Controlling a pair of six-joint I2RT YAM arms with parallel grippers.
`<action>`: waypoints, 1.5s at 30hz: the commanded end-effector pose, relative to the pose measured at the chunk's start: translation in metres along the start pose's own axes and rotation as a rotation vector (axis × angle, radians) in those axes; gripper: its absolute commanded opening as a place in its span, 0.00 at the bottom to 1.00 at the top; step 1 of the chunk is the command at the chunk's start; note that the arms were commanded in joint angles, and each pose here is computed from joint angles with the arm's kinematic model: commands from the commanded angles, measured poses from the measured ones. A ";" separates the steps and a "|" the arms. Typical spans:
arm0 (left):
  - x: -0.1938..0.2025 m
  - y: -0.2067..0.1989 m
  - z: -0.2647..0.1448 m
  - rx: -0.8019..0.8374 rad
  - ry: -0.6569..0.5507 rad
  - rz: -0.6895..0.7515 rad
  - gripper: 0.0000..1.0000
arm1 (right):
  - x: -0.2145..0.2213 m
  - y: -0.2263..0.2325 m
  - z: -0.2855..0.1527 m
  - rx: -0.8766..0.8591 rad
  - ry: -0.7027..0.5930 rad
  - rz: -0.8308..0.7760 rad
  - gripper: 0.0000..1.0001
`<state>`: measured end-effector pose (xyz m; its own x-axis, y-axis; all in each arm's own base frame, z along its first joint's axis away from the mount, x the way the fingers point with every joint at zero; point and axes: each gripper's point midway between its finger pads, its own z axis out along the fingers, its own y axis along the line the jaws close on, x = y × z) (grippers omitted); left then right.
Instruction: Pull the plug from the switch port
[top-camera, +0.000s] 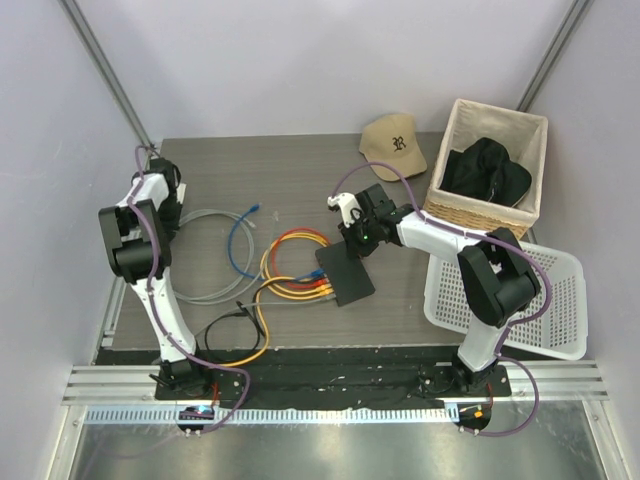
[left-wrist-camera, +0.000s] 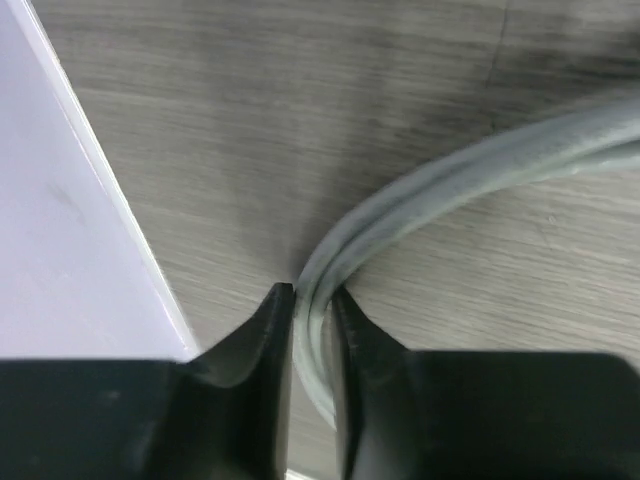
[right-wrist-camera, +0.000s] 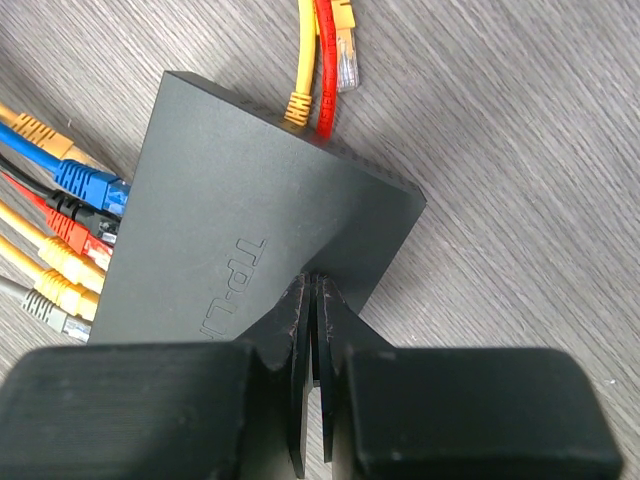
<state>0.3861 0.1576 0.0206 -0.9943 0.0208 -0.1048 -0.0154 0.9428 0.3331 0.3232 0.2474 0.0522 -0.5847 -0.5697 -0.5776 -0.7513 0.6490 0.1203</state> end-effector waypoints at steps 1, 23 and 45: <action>-0.015 0.015 0.016 -0.044 0.040 0.055 0.16 | 0.027 -0.002 -0.005 0.023 0.103 -0.009 0.09; -0.232 0.029 -0.050 -0.507 -0.537 0.263 0.39 | 0.028 -0.012 0.005 0.038 0.139 -0.021 0.09; -0.012 -0.263 -0.298 0.999 -0.804 0.412 0.72 | -0.024 -0.011 -0.050 -0.087 0.020 0.096 0.50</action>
<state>0.4332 -0.0995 0.2770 -0.4240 0.1968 -0.8840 0.4276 0.9039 -0.0039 0.3380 0.2120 0.0805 -0.6622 -0.5532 -0.5054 -0.7051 0.6884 0.1704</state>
